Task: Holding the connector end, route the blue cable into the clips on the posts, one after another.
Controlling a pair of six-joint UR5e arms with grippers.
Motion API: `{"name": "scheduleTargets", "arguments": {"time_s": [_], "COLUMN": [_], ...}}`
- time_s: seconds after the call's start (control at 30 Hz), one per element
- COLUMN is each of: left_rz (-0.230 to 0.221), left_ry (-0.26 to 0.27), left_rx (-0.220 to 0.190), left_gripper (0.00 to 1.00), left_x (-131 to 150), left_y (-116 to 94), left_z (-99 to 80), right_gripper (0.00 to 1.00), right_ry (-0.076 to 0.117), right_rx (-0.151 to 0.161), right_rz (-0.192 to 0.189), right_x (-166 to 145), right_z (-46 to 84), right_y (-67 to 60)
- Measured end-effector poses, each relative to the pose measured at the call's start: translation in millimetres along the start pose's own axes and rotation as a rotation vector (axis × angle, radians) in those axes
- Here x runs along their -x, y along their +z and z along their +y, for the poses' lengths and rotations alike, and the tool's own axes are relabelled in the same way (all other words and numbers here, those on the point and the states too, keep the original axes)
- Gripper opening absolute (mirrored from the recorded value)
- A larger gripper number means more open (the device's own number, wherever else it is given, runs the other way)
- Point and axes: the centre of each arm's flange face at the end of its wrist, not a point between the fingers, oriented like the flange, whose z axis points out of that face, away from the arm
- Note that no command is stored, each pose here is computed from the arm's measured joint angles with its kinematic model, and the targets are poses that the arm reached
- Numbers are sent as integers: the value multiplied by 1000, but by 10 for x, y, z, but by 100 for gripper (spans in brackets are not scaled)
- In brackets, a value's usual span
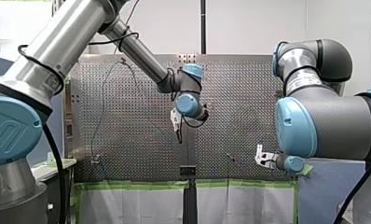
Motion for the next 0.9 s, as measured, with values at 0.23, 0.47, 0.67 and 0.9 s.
{"name": "scheduleTargets", "arguments": {"time_s": [0.23,0.47,0.67,0.9], "left_rz": [-3,-5,-4,-4], "left_ry": [-6,-8,-7,-7], "left_rx": [-1,-2,-1,-1], "left_gripper": [98,98,98,98], "left_x": [134,246,329,420], "left_y": [-241,-478,-695,-982], "left_z": [82,169,255,373], "right_gripper": [0,0,0,0], "right_ry": [-2,-14,-38,-84], "right_rx": [0,2,7,21], "right_rz": [-1,-2,0,-30], "right_x": [5,2,-17,-87], "right_z": [-2,3,25,50], "right_y": [0,1,5,-29]}}
